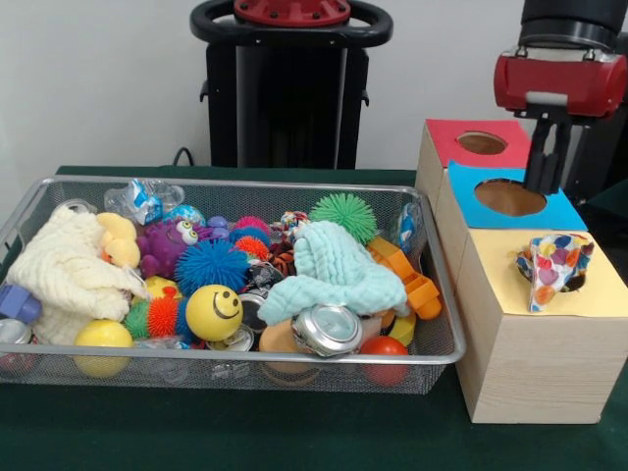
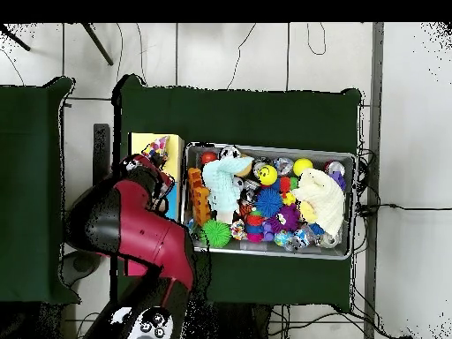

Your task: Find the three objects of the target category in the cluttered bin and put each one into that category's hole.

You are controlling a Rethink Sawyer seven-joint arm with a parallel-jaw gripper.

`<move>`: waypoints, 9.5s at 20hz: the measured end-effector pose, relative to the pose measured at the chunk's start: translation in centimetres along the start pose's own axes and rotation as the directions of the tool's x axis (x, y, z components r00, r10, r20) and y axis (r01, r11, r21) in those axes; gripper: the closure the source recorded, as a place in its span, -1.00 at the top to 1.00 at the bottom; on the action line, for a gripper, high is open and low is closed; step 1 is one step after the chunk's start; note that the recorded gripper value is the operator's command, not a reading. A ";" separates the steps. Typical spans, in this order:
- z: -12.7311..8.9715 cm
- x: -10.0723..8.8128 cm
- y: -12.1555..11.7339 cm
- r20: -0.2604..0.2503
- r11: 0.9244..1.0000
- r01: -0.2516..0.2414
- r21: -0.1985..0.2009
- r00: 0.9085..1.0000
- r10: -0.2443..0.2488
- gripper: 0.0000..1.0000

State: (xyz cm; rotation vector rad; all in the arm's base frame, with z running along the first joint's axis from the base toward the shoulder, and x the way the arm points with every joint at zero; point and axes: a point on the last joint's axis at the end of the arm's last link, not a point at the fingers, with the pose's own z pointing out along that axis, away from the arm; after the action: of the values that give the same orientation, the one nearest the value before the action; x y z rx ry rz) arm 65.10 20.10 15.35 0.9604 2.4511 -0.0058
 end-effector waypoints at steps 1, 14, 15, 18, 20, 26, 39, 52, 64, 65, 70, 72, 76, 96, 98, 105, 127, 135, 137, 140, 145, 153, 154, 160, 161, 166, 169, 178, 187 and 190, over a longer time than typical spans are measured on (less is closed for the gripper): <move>0.0 0.4 0.3 -0.010 1.000 0.000 -0.007 1.000 0.000 -1.00; 1.0 3.0 2.1 -0.049 0.999 0.005 -0.046 0.999 -0.007 -1.00; 1.2 2.9 2.1 -0.043 0.999 0.001 -0.050 0.999 -0.003 -1.00; 1.6 2.8 2.1 -0.033 0.999 -0.002 -0.054 0.999 0.000 -1.00; 1.8 2.8 2.1 -0.030 0.999 -0.003 -0.054 1.000 0.001 -1.00; 2.6 3.7 1.5 -0.033 0.999 0.013 -0.033 0.999 -0.014 -1.00; 2.8 4.2 1.0 -0.025 0.999 0.031 -0.017 0.999 -0.031 -1.00; 4.0 2.3 -0.4 -0.032 1.000 -0.007 -0.001 0.999 0.007 -1.00; 7.1 3.1 -1.8 -0.083 1.000 -0.016 0.009 0.996 0.017 -1.00; 7.1 3.0 -1.7 -0.079 1.000 -0.017 0.006 0.997 0.017 -1.00; 7.0 3.3 -1.5 -0.085 1.000 -0.017 0.001 0.996 0.017 -1.00; 6.8 3.6 -1.3 -0.090 1.000 -0.017 -0.003 0.996 0.017 -1.00; 6.4 4.4 -1.0 -0.106 1.000 -0.018 -0.010 0.994 0.017 -1.00; 4.4 6.5 -0.1 -0.124 1.000 0.004 -0.030 0.992 -0.008 -1.00; 4.1 6.6 0.1 -0.125 0.999 0.007 -0.034 0.992 -0.011 -1.00; 1.7 8.0 1.2 -0.186 0.999 0.030 -0.037 0.982 -0.036 -1.00; -1.9 5.0 -1.3 -0.174 1.000 -0.003 -0.009 0.985 0.001 -1.00; -2.0 5.8 -1.3 -0.177 1.000 0.013 -0.003 0.984 -0.013 -1.00; -2.0 6.2 -1.3 -0.182 1.000 0.019 -0.001 0.983 -0.019 -1.00; -2.2 7.1 -1.0 -0.196 0.999 0.032 -0.001 0.980 -0.031 -1.00; -2.4 7.5 -0.7 -0.201 0.999 0.039 -0.005 0.979 -0.039 -1.00; -2.0 7.4 -0.1 -0.195 0.999 0.043 -0.011 0.980 -0.045 -1.00; -1.8 7.4 0.0 -0.194 0.999 0.045 -0.011 0.980 -0.046 -1.00; -1.0 7.2 0.7 -0.187 0.999 0.046 -0.016 0.981 -0.048 -1.00; -1.0 7.1 0.7 -0.187 0.999 0.045 -0.016 0.981 -0.048 -1.00; -0.5 6.8 1.4 -0.183 0.999 0.034 -0.022 0.982 -0.037 -1.00; -0.1 6.6 1.5 -0.185 1.000 0.024 -0.021 0.982 -0.027 -1.00; 0.2 6.4 1.8 -0.185 1.000 0.000 -0.020 0.983 -0.004 -1.00; 1.1 6.4 3.1 -0.170 0.999 -0.011 -0.031 0.985 0.006 -1.00; 1.3 6.7 3.9 -0.164 0.999 -0.011 -0.038 0.986 0.004 -1.00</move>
State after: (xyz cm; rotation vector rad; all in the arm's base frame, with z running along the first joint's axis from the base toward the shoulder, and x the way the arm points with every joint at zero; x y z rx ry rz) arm 64.02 26.99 11.82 0.9886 2.5866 0.1275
